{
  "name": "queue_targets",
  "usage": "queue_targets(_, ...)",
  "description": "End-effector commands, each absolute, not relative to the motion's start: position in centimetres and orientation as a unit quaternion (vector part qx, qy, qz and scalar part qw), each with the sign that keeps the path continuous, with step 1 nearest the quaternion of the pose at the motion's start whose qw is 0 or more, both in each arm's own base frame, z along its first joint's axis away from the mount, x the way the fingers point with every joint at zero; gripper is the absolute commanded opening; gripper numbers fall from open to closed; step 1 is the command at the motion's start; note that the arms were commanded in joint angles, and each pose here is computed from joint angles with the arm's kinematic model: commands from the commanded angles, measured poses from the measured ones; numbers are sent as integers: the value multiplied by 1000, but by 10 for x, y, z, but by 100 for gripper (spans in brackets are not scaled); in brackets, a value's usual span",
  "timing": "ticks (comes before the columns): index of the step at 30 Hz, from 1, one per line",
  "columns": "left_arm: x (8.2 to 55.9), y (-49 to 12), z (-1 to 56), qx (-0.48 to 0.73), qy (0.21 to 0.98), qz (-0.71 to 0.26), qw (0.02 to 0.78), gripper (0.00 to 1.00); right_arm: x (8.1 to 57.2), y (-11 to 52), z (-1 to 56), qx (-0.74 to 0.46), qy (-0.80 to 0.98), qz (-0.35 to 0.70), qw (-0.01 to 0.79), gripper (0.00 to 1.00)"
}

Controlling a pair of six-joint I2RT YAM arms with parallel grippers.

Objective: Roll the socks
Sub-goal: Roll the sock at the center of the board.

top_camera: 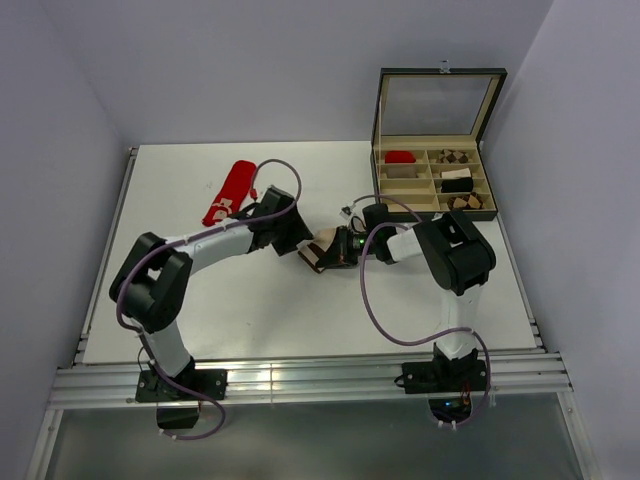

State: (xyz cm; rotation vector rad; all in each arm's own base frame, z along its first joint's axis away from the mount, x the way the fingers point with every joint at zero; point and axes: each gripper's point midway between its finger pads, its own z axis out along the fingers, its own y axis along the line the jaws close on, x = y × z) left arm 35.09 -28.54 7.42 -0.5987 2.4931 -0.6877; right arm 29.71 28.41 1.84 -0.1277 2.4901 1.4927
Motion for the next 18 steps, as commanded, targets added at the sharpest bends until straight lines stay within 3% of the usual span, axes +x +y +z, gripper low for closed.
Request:
queue_targets(1, 350, -292, 69, -216, 913, -258, 232, 60, 269, 265, -30, 16, 892, 451, 38, 0)
queue_targets(18, 330, -280, 35, -212, 934, -201, 207, 54, 271, 263, -39, 43, 896, 441, 20, 0)
